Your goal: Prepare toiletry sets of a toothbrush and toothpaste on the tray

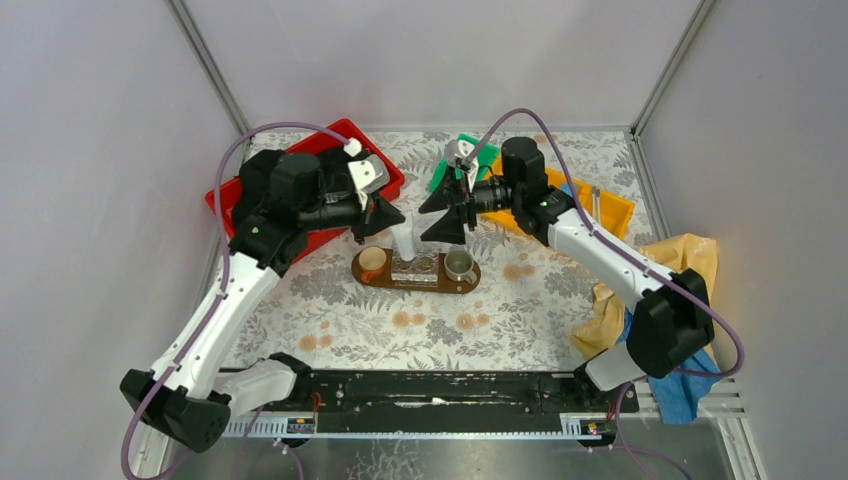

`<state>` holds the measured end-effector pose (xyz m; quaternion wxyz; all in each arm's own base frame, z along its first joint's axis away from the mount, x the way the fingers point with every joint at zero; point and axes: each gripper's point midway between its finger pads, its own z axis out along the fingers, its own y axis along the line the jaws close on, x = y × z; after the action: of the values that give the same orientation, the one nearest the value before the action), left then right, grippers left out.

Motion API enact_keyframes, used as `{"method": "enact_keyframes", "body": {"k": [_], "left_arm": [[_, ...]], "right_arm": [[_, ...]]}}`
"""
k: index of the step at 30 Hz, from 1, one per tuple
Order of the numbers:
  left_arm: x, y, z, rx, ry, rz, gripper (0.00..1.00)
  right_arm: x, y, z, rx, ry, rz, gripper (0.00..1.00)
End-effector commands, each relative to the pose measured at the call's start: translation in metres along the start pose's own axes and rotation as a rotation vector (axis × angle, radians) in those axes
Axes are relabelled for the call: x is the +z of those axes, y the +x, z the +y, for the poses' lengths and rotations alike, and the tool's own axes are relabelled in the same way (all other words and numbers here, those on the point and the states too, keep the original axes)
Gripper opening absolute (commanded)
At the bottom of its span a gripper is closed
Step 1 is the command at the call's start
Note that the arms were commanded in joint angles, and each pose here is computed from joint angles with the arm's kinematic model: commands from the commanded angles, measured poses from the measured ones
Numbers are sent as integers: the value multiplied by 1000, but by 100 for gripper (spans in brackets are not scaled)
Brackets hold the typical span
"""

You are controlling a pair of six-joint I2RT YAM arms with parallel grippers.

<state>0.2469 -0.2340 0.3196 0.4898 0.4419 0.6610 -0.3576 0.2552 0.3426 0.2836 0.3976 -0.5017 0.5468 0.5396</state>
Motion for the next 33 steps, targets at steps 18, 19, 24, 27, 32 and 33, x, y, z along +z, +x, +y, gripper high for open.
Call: {"method": "enact_keyframes", "body": {"k": [18, 19, 24, 27, 32, 33], "left_arm": [[17, 1, 34, 219, -41, -45, 0], [18, 3, 35, 220, -41, -41, 0], [25, 12, 47, 206, -61, -17, 0], [26, 14, 53, 206, -81, -13, 0], [26, 15, 60, 202, -106, -31, 0], [26, 16, 61, 198, -104, -31, 0]], "right_arm": [[-97, 11, 1, -34, 159, -99, 81], [-98, 11, 1, -39, 160, -100, 81], [-101, 12, 2, -43, 164, -103, 82], [-103, 11, 2, -48, 168, -106, 82], [-105, 12, 3, -45, 165, -111, 82], [-105, 11, 3, -45, 165, -112, 82]]}}
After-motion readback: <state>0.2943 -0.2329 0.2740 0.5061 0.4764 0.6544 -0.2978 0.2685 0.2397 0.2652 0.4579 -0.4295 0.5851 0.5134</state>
